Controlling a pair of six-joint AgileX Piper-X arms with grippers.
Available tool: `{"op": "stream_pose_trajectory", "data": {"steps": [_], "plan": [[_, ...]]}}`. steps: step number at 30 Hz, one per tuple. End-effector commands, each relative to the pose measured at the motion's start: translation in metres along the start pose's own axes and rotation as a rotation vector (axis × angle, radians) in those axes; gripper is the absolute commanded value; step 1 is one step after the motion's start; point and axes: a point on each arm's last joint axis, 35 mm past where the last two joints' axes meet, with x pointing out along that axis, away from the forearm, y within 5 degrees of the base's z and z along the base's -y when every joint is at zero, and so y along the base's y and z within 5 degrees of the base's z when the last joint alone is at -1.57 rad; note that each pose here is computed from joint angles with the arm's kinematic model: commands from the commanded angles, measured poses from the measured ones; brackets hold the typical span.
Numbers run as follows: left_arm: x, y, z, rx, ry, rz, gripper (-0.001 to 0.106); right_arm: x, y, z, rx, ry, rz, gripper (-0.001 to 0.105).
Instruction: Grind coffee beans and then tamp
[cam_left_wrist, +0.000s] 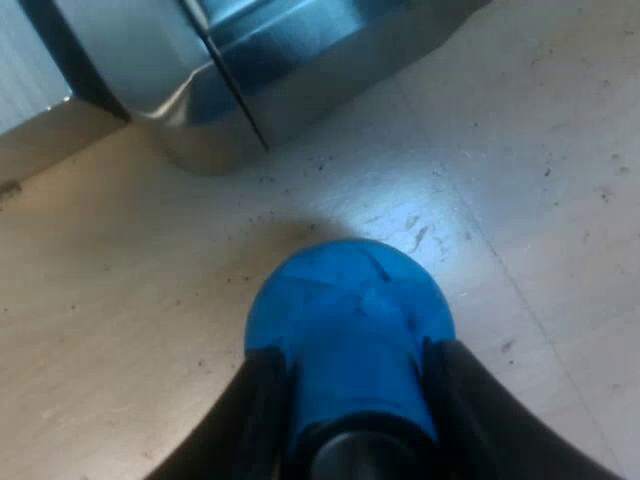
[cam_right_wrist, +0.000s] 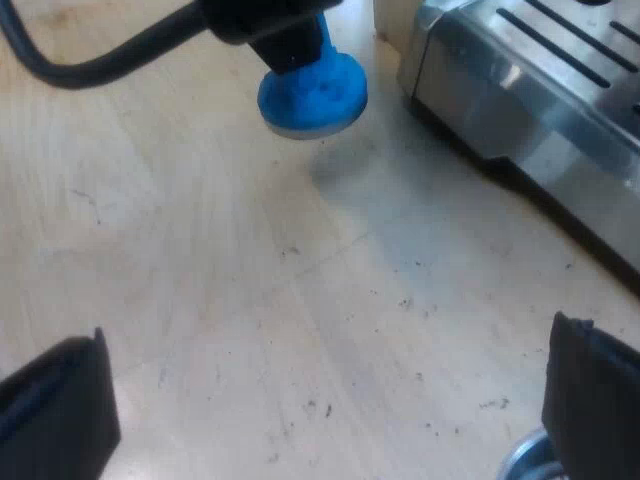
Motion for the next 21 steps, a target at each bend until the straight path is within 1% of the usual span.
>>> {"op": "stream_pose_trajectory", "data": {"steps": [1,4,5,7,9,12,16,19,20,21], "plan": [[0.003,0.0,0.001,0.003,-0.02,0.004,0.0,0.009,-0.001,0.004,-0.018,-0.042,0.003,0.088],[0.011,0.001,0.001,0.004,-0.025,0.005,0.0,0.018,-0.001,0.0,-0.019,-0.05,0.006,0.088],[0.015,0.002,0.002,0.003,-0.016,0.007,0.0,0.021,0.0,-0.002,-0.019,-0.046,0.008,0.088],[0.022,0.003,0.002,-0.001,0.012,0.01,0.0,0.024,0.0,-0.005,-0.018,-0.04,0.022,0.088],[0.031,0.004,0.001,-0.007,0.051,0.015,0.0,0.029,0.003,-0.009,-0.015,-0.027,0.073,0.088],[0.04,0.006,0.001,-0.012,0.085,0.02,0.0,0.031,0.005,-0.012,-0.016,-0.014,0.093,0.088],[0.042,0.008,0.001,-0.011,0.092,0.071,0.0,0.032,0.006,-0.011,-0.02,-0.026,0.091,0.088],[0.042,0.008,0.0,-0.001,0.093,0.078,0.001,0.032,0.006,-0.01,-0.021,-0.031,0.09,0.088],[0.042,0.008,0.0,-0.001,0.096,0.079,0.005,0.032,0.006,-0.01,-0.021,-0.03,0.09,0.088],[0.042,0.008,0.0,-0.002,0.1,0.079,0.013,0.032,0.006,-0.01,-0.021,-0.031,0.09,0.088]]}}
